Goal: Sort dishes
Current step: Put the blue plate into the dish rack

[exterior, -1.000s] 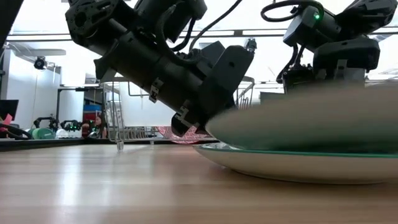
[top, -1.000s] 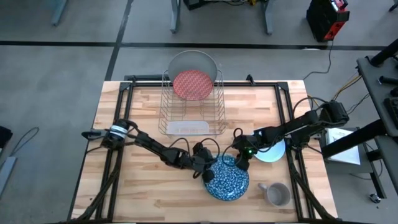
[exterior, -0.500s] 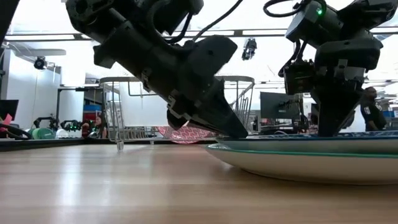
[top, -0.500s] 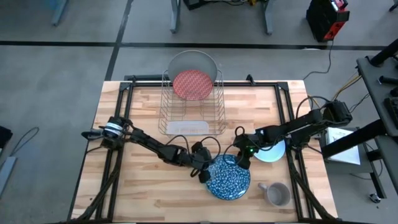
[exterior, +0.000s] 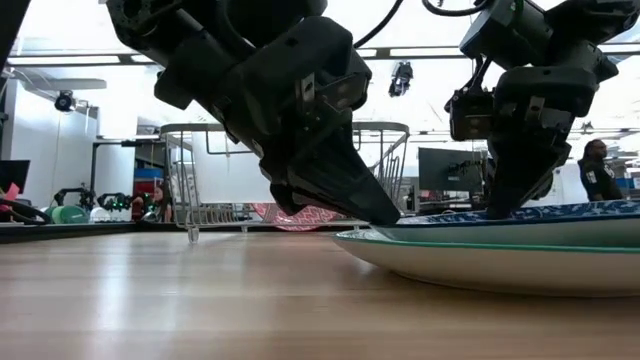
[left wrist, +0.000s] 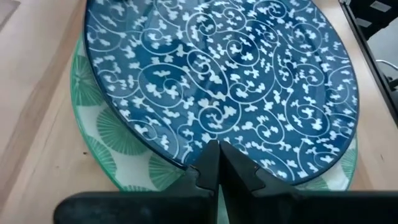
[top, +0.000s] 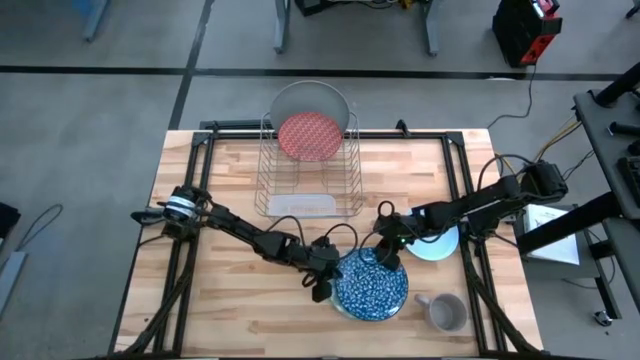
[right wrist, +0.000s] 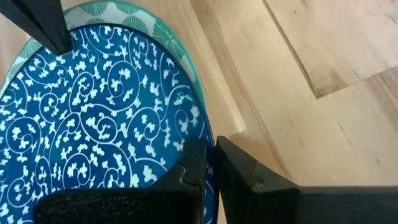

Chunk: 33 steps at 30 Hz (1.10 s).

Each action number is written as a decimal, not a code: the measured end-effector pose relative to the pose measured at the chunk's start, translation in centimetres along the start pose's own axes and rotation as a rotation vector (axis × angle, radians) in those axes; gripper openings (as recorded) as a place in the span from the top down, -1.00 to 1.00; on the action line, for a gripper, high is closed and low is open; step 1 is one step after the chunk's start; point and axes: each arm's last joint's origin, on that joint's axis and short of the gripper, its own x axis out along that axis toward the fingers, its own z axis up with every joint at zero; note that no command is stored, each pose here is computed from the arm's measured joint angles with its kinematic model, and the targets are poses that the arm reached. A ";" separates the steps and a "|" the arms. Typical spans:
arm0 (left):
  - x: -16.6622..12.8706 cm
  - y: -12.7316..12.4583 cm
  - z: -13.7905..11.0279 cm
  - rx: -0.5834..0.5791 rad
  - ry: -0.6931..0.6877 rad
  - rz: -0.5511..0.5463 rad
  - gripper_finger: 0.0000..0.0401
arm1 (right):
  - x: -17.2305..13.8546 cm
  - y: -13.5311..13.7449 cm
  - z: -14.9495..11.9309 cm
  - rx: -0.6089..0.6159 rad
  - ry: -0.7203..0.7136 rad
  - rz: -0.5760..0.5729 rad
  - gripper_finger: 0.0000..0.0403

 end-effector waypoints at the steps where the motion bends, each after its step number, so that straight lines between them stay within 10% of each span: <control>1: 0.0 0.0 0.0 -0.001 0.001 0.000 1.00 | -0.1 0.0 0.0 -0.002 -0.002 0.001 0.88; 33: -0.4 -0.1 -0.2 -0.081 0.058 0.018 1.00 | -5.7 -0.5 -1.9 0.159 0.104 -0.005 0.33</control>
